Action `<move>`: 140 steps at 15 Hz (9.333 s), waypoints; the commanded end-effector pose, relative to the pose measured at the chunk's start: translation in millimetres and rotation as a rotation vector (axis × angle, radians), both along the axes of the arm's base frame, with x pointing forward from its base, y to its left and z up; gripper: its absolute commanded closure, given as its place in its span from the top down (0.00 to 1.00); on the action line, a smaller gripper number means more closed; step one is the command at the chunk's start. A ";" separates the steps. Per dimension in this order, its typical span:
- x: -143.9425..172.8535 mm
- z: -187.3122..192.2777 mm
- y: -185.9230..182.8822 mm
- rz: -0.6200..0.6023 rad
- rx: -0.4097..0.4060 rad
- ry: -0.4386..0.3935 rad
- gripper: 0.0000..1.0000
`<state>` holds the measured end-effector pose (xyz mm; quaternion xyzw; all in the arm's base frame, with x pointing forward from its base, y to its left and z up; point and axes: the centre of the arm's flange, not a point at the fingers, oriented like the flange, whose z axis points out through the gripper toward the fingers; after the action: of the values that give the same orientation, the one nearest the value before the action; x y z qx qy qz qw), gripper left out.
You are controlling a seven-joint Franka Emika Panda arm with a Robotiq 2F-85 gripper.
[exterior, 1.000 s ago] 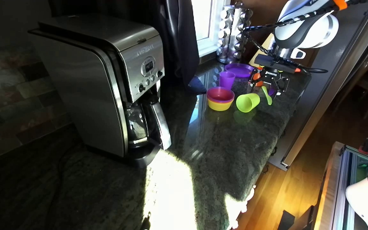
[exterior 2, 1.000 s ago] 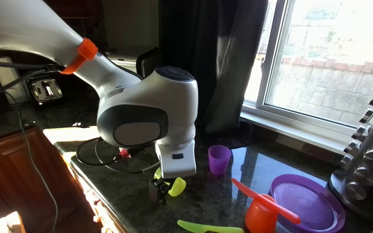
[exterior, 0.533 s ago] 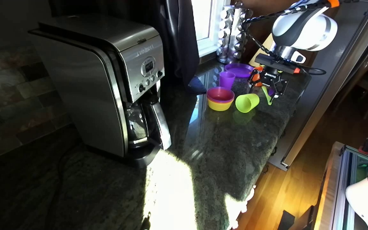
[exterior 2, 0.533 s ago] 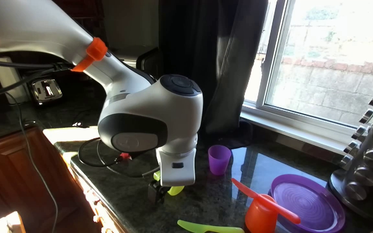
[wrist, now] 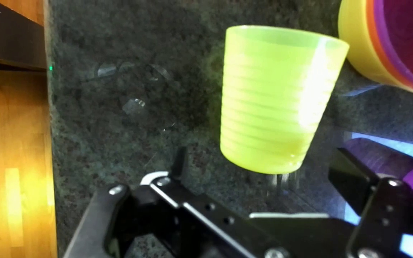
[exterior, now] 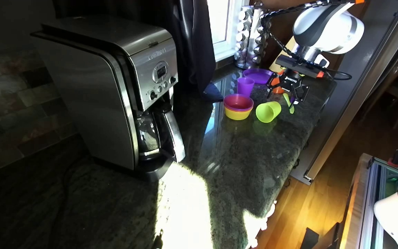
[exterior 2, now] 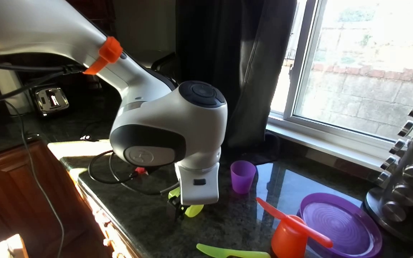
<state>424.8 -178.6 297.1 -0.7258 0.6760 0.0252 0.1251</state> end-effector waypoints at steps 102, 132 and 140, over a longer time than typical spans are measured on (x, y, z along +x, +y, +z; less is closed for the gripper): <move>-35.8 94.9 32.9 0.098 -0.535 -0.142 1.00; -65.4 67.9 -62.6 0.488 -0.412 -0.099 1.00; -45.8 46.7 -83.0 0.471 -0.371 -0.063 1.00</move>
<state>365.5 -248.3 357.0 -0.8762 0.4711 -0.1016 -0.0010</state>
